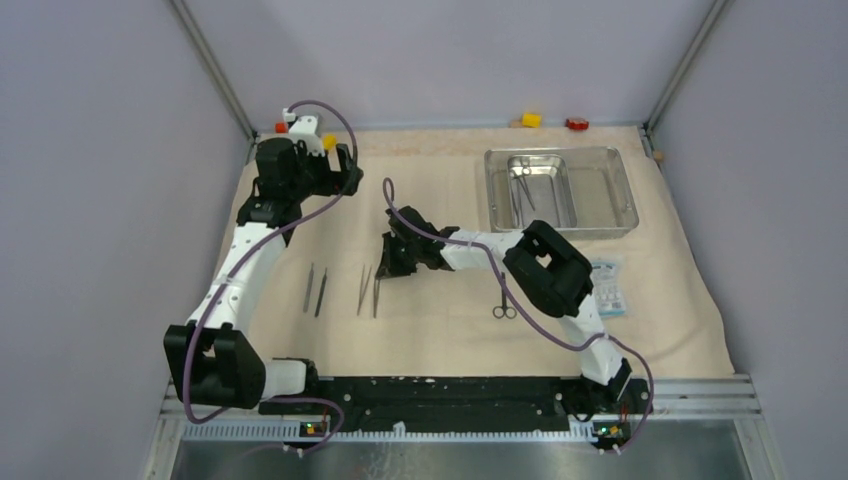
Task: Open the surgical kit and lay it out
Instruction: Place the medical item in the surgical kit.
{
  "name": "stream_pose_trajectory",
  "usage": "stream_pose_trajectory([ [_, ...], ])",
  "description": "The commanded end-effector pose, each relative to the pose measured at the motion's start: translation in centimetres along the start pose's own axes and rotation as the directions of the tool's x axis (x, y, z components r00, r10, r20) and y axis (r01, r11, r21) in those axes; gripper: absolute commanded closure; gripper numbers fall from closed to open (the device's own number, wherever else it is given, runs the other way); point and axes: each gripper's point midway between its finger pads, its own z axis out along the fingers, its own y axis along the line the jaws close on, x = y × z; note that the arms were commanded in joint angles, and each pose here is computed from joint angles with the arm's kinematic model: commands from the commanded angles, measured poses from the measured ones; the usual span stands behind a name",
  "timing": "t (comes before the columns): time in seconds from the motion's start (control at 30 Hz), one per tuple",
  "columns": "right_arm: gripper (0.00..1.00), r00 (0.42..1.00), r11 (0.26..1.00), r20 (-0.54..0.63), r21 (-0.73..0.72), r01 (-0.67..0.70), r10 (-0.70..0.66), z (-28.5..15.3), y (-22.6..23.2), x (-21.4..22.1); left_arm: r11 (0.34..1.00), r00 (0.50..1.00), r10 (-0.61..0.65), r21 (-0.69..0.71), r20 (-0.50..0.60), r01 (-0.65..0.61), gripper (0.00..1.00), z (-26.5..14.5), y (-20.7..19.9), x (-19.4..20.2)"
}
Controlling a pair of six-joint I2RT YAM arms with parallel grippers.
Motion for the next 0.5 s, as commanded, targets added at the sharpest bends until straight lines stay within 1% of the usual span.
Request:
stream_pose_trajectory([
  [0.0,1.00,0.999,1.000,0.029,-0.001,0.026,-0.026,0.4,0.8,-0.4,0.999,0.997,0.023,0.023,0.075,-0.025,0.01,-1.0,-0.6,-1.9],
  [0.33,1.00,0.994,0.996,0.072,0.014,0.084,-0.085,-0.7,1.5,-1.2,0.999,0.996,0.027,0.032,0.083,-0.030,0.01,-1.4,-0.8,-2.0],
  [0.47,0.98,0.994,0.997,0.072,0.029,0.079,-0.080,-1.0,1.3,-1.0,0.999,0.996,0.029,0.036,0.087,-0.033,0.01,-1.6,-1.0,-2.1],
])
